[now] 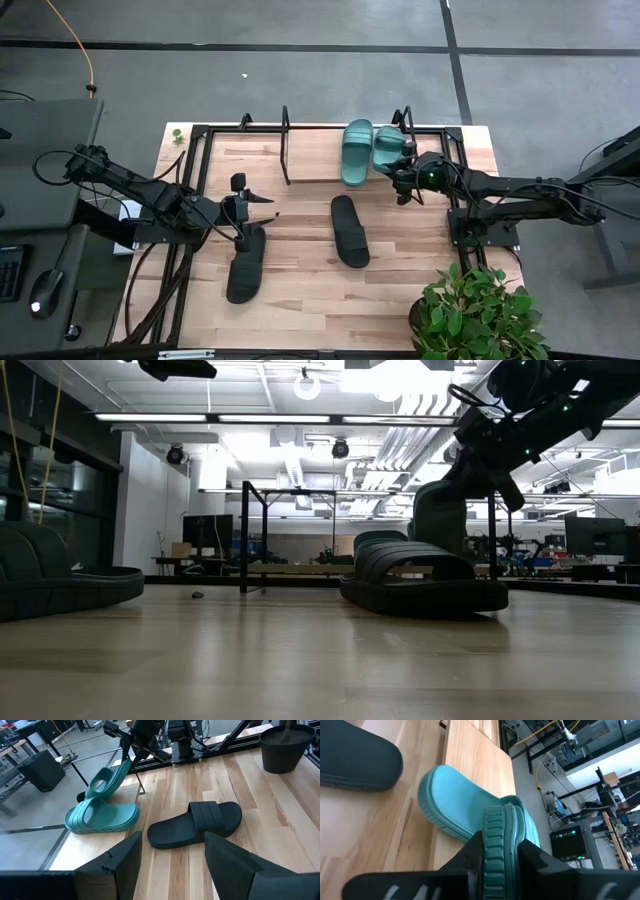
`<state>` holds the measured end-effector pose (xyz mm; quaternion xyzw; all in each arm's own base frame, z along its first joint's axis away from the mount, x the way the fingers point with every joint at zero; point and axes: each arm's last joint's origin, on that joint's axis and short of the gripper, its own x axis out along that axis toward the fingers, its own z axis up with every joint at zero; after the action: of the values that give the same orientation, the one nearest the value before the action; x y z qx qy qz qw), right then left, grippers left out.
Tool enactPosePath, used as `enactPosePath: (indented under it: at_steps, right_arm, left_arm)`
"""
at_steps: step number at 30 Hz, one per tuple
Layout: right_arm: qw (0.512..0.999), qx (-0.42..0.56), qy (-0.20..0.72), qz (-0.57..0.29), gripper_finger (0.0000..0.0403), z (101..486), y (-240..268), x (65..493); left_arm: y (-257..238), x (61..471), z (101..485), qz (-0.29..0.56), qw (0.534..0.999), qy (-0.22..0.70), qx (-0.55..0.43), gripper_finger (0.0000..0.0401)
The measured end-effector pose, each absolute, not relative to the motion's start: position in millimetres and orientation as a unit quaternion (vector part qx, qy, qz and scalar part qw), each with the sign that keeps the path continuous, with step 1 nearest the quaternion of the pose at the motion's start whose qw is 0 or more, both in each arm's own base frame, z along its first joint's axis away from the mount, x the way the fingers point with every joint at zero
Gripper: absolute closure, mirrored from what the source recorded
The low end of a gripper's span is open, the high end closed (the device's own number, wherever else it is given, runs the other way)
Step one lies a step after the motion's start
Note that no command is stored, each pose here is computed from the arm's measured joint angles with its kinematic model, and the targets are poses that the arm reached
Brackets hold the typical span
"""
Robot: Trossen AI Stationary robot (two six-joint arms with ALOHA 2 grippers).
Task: Pick and place slides into the shelf
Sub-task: Put the green slide on the shelf
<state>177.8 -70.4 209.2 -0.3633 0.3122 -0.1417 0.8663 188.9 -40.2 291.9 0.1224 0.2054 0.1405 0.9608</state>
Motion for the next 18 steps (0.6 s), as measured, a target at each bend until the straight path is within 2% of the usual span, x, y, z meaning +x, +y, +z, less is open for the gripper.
enactPosePath:
  at_steps: [18]
  right_arm:
    - [0.872,-0.329,0.341,-0.119,0.0355,186,-87,192]
  left_arm:
    - [-40,189,292,0.140,0.961,0.205,0.122,0.0203]
